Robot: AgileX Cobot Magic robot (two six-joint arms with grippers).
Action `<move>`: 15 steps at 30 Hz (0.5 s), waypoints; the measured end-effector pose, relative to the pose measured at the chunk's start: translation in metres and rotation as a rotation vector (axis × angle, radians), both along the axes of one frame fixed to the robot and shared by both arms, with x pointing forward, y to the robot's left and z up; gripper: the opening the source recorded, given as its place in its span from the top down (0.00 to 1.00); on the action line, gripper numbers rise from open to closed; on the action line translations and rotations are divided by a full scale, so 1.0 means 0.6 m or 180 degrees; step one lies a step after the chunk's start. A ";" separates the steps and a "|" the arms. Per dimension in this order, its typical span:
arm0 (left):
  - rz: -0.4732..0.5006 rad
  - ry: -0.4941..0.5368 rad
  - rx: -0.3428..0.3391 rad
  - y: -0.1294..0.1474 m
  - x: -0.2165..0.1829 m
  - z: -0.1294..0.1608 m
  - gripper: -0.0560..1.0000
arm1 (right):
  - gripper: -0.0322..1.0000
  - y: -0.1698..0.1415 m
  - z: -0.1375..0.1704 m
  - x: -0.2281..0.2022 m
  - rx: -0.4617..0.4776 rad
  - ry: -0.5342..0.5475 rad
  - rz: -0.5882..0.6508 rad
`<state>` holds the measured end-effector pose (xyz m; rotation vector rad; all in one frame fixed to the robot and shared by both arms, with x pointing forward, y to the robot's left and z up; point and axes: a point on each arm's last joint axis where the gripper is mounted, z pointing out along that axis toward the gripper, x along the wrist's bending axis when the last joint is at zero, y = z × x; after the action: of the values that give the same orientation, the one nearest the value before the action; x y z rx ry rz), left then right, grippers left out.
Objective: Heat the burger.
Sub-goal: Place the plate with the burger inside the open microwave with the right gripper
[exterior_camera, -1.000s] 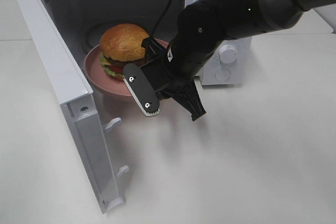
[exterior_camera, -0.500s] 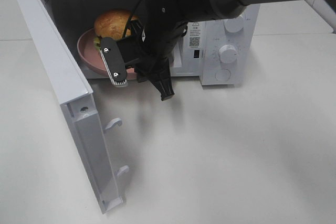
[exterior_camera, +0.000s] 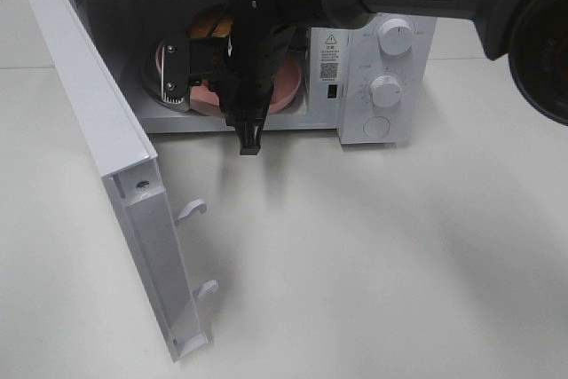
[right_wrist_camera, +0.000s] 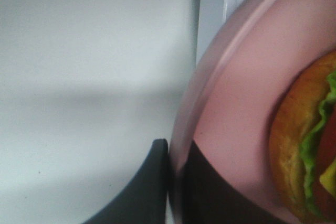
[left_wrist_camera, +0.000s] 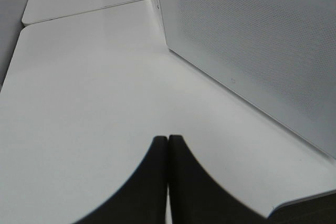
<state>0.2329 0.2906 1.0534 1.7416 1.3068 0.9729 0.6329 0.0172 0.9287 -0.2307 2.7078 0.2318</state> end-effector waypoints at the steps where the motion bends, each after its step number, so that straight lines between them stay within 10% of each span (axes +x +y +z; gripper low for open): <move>1: 0.0000 0.0000 0.0000 0.000 0.000 0.000 0.95 | 0.95 -0.003 0.000 0.001 0.0029 0.0042 -0.0122; 15: 0.0000 0.0000 0.0000 0.000 0.000 0.000 0.95 | 0.84 0.001 0.004 0.002 0.0208 0.0098 -0.0383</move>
<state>0.2329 0.2906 1.0534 1.7416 1.3068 0.9729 0.6339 0.0176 0.9308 -0.0453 2.7276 0.2901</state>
